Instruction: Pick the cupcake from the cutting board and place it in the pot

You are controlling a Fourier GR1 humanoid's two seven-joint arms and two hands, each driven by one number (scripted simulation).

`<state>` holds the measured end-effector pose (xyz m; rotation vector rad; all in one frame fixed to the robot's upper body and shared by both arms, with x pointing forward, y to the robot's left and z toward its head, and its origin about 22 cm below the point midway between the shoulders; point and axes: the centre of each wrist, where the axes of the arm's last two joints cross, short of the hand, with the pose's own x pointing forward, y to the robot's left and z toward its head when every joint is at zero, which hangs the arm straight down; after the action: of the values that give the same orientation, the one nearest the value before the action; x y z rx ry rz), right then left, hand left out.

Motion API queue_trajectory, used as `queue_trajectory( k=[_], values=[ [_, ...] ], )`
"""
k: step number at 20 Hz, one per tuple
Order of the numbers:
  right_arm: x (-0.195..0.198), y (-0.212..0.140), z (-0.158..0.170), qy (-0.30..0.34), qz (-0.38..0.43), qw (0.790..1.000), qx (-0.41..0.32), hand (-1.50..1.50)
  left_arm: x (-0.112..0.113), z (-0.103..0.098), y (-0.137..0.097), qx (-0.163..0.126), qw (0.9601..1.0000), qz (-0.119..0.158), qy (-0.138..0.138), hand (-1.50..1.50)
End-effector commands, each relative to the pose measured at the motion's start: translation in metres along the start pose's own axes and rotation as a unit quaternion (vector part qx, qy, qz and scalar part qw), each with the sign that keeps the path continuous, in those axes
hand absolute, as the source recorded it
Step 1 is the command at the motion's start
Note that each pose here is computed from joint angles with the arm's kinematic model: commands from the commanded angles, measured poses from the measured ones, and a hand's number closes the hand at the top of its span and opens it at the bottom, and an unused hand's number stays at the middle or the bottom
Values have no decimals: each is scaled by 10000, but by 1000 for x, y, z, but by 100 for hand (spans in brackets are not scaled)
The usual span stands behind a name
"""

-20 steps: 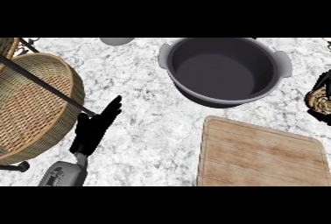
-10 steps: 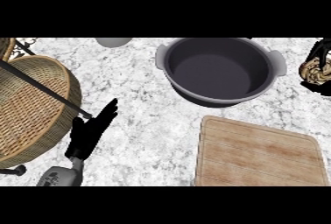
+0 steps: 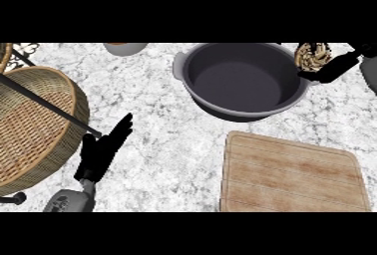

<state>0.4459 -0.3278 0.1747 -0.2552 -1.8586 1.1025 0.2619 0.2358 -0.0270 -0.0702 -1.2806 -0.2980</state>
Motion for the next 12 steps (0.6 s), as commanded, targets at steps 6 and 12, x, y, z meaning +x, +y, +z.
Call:
queue_trajectory(
  k=[6,12],
  values=[
    [37,63,-66,-47,910,9940,610,150,3,4,-7,38,10000,30,3,0],
    [53,83,-87,271,2736,9582,795,150,18,0,3,-35,10000,-47,-55,0]
  ],
)
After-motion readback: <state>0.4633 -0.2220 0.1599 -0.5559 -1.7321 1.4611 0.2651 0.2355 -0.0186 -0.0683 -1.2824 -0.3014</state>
